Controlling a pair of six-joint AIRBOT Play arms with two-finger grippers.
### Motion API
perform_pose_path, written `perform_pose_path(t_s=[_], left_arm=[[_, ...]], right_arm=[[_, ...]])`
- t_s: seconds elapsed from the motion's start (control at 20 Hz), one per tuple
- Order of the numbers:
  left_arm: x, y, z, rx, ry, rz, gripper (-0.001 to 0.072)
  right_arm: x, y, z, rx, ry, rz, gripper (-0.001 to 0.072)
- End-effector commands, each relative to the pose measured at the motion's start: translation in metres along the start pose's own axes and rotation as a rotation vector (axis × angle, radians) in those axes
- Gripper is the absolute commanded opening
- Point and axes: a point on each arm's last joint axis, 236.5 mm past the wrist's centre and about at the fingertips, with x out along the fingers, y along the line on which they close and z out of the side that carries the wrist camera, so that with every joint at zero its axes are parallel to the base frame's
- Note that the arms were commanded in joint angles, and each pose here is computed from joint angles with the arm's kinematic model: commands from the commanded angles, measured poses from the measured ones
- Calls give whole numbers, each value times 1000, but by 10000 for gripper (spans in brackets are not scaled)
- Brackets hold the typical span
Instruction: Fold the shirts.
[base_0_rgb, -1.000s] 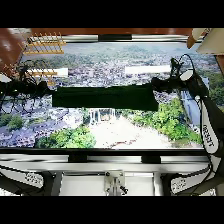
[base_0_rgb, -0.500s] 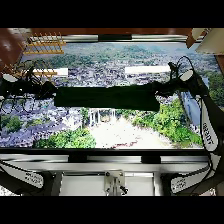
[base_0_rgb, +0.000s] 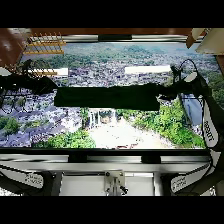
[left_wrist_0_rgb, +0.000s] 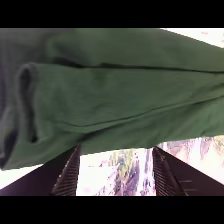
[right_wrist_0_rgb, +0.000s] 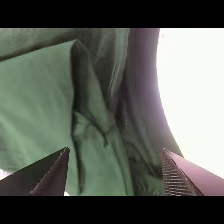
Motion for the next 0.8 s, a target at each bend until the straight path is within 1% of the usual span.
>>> perform_pose_path(t_s=[0.0, 0.15, 0.35, 0.4, 0.5, 0.55, 0.6, 0.65, 0.7, 0.75], left_arm=[[3, -20, -6, 48, 21, -13, 529], [10, -39, -13, 140, 45, -28, 529], [23, -62, -23, 194, 75, -46, 529], [26, -69, -26, 227, 85, -53, 528], [35, -83, -32, 279, 97, -64, 528], [41, -92, -31, 297, 88, -65, 528], [48, -101, -31, 315, 77, -67, 528], [54, -110, -32, 333, 71, -70, 522], [61, -121, -35, 346, 71, -76, 452], [68, -131, -41, 360, 81, -84, 271]], right_arm=[[21, 5, 6, 18, -24, 16, 688], [33, 6, 13, 42, -56, -1, 687], [53, 18, -1, 73, -3, 9, 676], [56, 23, -6, 69, 12, 12, 590], [58, 34, -11, 87, 32, 38, 238], [57, 39, -12, 109, 39, 59, 111], [54, 46, -11, 124, 40, 85, 74], [47, 52, -8, 129, 31, 106, 74], [36, 59, -4, 120, 10, 119, 74], [20, 67, 2, 100, -19, 124, 73]])
